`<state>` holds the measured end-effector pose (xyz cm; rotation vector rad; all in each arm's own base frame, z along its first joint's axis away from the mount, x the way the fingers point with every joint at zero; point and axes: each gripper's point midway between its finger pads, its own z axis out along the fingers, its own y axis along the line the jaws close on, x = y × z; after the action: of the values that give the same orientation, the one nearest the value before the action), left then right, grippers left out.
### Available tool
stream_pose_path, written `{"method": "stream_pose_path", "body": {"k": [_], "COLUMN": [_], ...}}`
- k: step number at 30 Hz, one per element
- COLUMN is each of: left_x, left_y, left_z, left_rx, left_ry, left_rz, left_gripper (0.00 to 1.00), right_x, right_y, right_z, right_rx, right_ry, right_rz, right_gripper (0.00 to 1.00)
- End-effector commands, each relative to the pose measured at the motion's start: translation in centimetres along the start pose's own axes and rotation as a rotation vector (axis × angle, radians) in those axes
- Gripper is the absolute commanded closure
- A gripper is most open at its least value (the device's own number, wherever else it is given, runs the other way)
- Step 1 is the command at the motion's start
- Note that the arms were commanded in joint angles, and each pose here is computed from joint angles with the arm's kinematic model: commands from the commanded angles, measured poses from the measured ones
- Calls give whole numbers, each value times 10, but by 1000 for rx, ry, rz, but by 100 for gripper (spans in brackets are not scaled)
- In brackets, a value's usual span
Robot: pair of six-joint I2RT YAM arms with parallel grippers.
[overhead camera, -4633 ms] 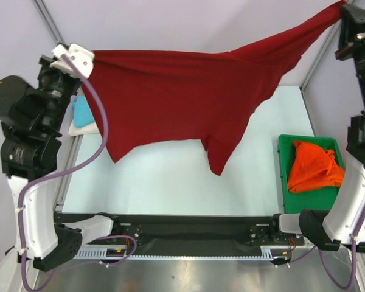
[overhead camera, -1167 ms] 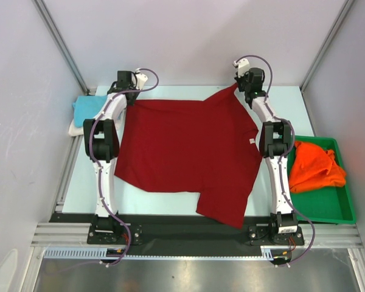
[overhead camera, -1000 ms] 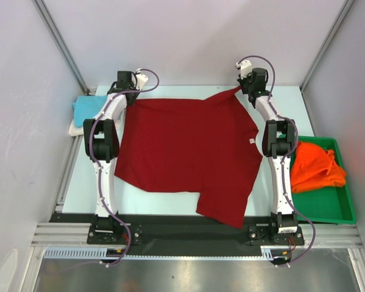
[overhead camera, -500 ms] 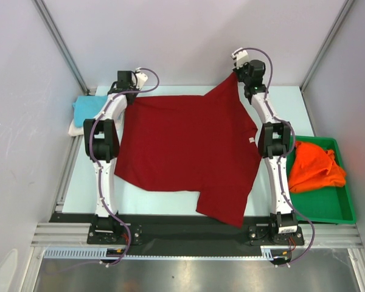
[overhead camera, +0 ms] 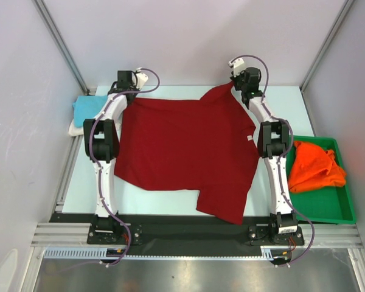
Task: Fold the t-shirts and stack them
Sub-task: Fold the tshirt
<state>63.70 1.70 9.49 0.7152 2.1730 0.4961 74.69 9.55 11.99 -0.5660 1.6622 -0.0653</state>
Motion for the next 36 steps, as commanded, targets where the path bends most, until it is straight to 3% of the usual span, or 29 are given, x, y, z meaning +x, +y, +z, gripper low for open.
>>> {"method": "stream_pose_path", "body": {"k": [1,6,11,25,36], "left_x": [-43,-44,-44,-33,9], "left_y": [23,15,15,16,-12], "left_z": [-41,-53,-70,-119,-146], "left_rx": [-19,27,40,39,95], "left_ry": [-107,-115,-132,-189,-153], "left_rz": [1,2,12,-11,5], "left_gripper": [100,100,100,100,100], "right_x": [-84,-80,-107,-105,-97], "right_y": [-44,-32,-34,-4,26], "right_z": [-40,-65,-94,-184,-260], "right_rx": [34,-44,-69,-134,-173], "right_ry": [-81,3,10,108,171], "right_rz": [-15,-31,-22,2,18], "right_gripper": [100,100,100,100,100]}}
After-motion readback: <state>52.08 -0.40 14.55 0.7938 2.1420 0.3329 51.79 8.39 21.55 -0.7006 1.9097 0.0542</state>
